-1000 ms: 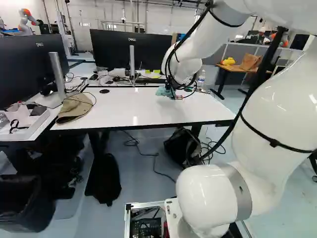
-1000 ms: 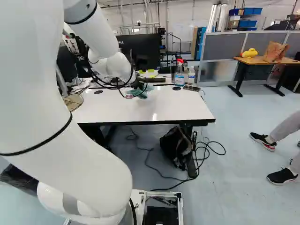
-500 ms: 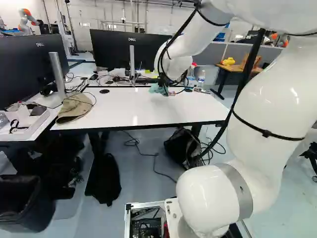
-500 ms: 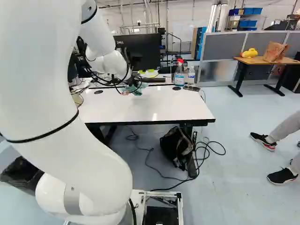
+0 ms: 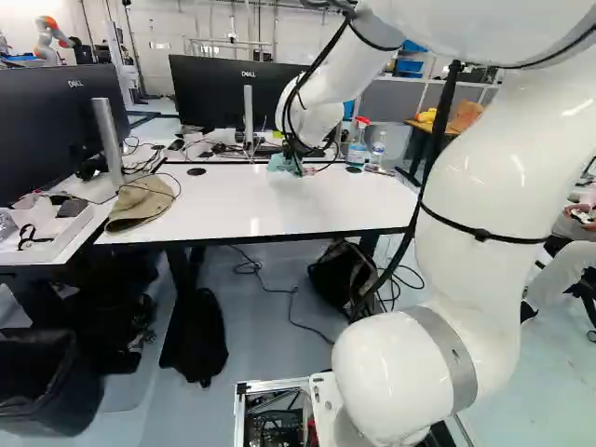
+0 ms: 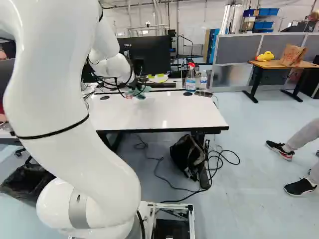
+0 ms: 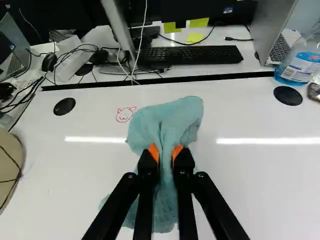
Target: Clean the table with the green towel
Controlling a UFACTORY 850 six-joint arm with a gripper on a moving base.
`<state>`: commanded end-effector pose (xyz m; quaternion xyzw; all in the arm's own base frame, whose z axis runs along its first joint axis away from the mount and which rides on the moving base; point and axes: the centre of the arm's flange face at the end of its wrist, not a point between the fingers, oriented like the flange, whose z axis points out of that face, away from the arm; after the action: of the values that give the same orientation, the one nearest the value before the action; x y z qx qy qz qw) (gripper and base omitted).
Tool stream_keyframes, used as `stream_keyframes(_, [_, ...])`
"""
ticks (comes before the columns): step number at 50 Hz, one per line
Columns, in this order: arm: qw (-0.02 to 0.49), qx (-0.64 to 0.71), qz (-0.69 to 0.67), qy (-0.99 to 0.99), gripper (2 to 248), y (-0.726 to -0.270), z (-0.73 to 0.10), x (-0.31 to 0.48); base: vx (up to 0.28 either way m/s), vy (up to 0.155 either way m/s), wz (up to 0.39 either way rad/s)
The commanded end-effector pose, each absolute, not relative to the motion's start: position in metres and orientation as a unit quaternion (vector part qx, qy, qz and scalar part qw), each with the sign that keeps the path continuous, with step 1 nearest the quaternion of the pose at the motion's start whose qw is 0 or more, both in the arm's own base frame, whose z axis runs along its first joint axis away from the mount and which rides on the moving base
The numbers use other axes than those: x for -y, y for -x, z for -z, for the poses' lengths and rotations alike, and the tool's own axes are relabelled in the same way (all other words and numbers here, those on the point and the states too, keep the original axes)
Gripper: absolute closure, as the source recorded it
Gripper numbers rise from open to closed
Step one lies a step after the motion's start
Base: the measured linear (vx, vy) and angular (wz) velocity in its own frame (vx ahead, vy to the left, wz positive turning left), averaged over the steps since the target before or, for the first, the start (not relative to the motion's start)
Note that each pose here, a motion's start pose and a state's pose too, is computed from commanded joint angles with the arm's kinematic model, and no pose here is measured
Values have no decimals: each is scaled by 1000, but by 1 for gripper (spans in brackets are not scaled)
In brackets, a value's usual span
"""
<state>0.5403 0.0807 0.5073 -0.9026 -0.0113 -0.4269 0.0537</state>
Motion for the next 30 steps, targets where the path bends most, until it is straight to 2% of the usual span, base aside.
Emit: stream_keyframes(30, [70,42,432,898,203,-579,-505,-128,0,0,0])
